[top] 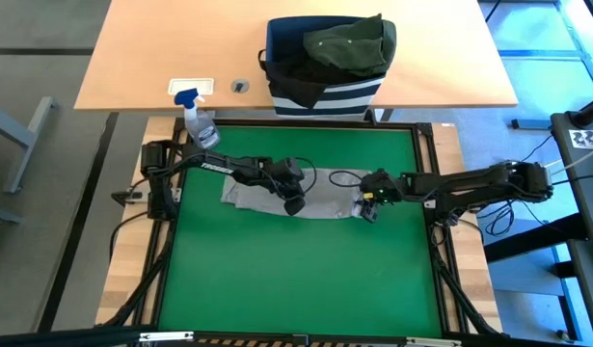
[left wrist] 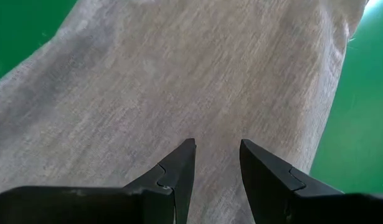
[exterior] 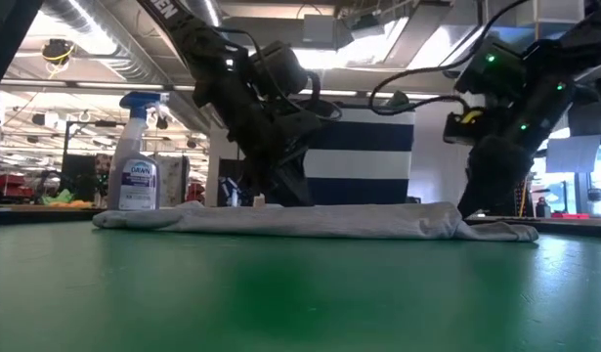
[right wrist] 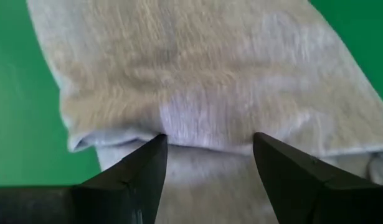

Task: Fold Laundry from Bin
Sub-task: Fold the gray shirt

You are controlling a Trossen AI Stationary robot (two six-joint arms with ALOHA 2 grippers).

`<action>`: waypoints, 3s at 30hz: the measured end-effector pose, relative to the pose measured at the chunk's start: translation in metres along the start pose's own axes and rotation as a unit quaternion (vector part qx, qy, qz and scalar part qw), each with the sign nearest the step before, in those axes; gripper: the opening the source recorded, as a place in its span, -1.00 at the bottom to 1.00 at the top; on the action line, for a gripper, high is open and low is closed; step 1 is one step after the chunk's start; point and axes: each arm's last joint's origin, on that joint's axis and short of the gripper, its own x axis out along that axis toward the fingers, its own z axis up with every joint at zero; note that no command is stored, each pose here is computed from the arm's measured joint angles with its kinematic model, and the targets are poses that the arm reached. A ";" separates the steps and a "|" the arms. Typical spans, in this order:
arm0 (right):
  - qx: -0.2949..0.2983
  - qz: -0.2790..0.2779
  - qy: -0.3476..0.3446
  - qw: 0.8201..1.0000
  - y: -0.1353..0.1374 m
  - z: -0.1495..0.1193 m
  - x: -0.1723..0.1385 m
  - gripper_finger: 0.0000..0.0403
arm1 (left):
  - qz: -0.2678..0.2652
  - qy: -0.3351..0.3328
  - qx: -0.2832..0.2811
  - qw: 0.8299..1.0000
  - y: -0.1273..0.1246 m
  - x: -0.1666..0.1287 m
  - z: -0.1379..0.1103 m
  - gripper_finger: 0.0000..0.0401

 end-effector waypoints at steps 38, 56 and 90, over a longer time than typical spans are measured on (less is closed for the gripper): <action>0.054 -0.034 -0.118 0.991 -0.029 0.060 -0.061 0.19 | 0.107 0.042 -0.105 0.988 0.071 -0.111 0.027 -0.35; 0.141 0.042 0.035 0.989 -0.078 0.043 -0.013 0.19 | 0.041 0.212 -0.009 0.976 0.178 -0.086 -0.001 -0.29; 0.079 -0.020 0.122 0.989 -0.087 0.047 0.015 -0.90 | 0.039 0.203 0.086 0.975 0.163 -0.107 0.007 -0.99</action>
